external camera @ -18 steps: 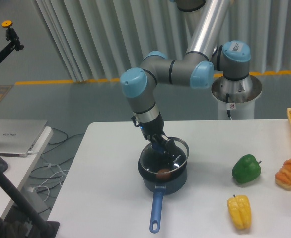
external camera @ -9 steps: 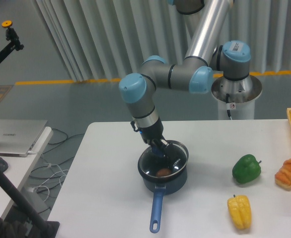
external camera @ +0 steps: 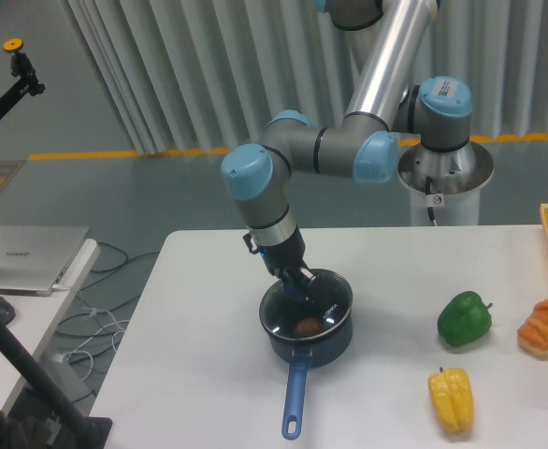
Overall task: Close the pot lid
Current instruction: 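Tilt and settle the glass lid flat onto the saucepan rim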
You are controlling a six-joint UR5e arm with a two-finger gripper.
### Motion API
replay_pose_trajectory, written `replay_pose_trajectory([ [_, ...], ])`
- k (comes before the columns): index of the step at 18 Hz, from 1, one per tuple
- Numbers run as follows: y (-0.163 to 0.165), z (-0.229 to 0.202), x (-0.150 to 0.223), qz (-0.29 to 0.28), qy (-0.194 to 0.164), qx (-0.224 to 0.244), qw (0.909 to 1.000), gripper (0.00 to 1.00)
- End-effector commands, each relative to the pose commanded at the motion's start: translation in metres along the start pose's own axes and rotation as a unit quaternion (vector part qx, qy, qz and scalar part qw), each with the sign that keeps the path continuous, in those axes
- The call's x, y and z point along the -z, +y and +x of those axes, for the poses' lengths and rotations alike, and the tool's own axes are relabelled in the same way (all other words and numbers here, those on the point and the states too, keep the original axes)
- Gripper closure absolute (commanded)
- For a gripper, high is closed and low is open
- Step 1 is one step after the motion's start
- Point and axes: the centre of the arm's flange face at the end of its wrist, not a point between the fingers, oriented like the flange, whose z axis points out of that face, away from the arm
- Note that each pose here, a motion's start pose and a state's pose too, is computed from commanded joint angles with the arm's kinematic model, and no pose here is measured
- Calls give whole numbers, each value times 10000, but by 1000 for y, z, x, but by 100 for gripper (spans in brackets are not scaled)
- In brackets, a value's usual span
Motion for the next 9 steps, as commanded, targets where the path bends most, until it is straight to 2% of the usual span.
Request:
replay_pose_trajectory([
  [9, 1, 2, -3, -20, 9, -26, 10000, 62],
])
